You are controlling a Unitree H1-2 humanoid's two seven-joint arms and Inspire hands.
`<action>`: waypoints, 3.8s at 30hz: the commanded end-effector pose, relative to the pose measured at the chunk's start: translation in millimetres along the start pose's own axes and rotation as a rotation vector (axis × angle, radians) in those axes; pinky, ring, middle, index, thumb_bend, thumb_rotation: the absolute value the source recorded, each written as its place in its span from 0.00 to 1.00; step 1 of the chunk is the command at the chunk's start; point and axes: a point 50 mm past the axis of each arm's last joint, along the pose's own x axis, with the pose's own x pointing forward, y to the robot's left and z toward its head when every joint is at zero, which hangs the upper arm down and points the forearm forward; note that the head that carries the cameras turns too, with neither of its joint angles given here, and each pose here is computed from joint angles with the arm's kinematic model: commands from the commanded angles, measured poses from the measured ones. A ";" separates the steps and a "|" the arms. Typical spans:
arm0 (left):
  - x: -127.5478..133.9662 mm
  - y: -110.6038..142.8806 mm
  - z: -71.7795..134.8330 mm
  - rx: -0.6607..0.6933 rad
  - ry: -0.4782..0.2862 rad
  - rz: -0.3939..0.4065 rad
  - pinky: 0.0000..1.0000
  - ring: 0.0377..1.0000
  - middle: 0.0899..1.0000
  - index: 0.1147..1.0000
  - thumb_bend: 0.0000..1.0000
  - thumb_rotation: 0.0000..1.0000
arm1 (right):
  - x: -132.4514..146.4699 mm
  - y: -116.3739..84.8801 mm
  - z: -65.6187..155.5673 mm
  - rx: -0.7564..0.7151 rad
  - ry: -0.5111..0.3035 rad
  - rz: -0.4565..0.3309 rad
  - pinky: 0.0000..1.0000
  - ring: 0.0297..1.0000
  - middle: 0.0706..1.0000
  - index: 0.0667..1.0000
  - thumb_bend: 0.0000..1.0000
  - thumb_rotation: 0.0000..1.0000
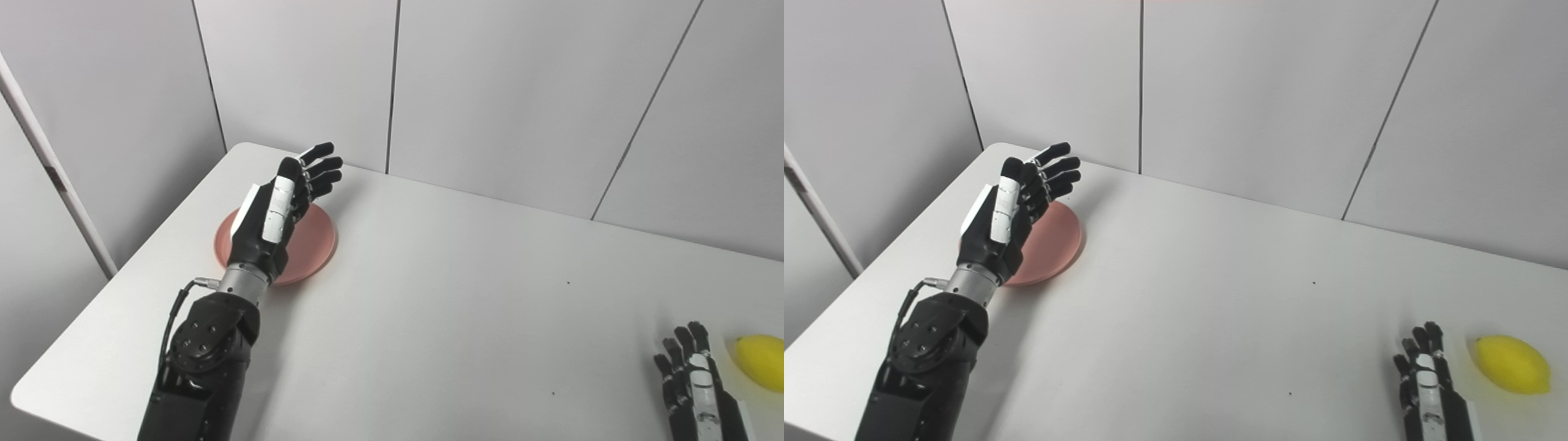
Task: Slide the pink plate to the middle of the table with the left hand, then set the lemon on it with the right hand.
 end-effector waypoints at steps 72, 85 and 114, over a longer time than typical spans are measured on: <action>77.3 167.6 -98.9 0.046 0.134 0.226 0.94 0.83 0.78 0.83 1.00 1.00 | -11.2 3.8 -21.6 0.074 0.076 -0.014 1.00 0.99 0.99 1.00 0.68 0.70; 64.1 163.0 -113.7 0.017 0.165 0.191 0.95 0.85 0.82 0.83 1.00 1.00 | -10.9 4.5 -22.2 0.078 0.072 -0.015 1.00 0.98 0.98 1.00 0.68 0.69; 35.3 94.4 -101.3 -0.056 0.205 -0.017 0.86 0.83 0.81 0.85 0.98 1.00 | -8.1 6.8 -22.6 0.084 0.064 -0.010 1.00 0.98 0.98 1.00 0.67 0.69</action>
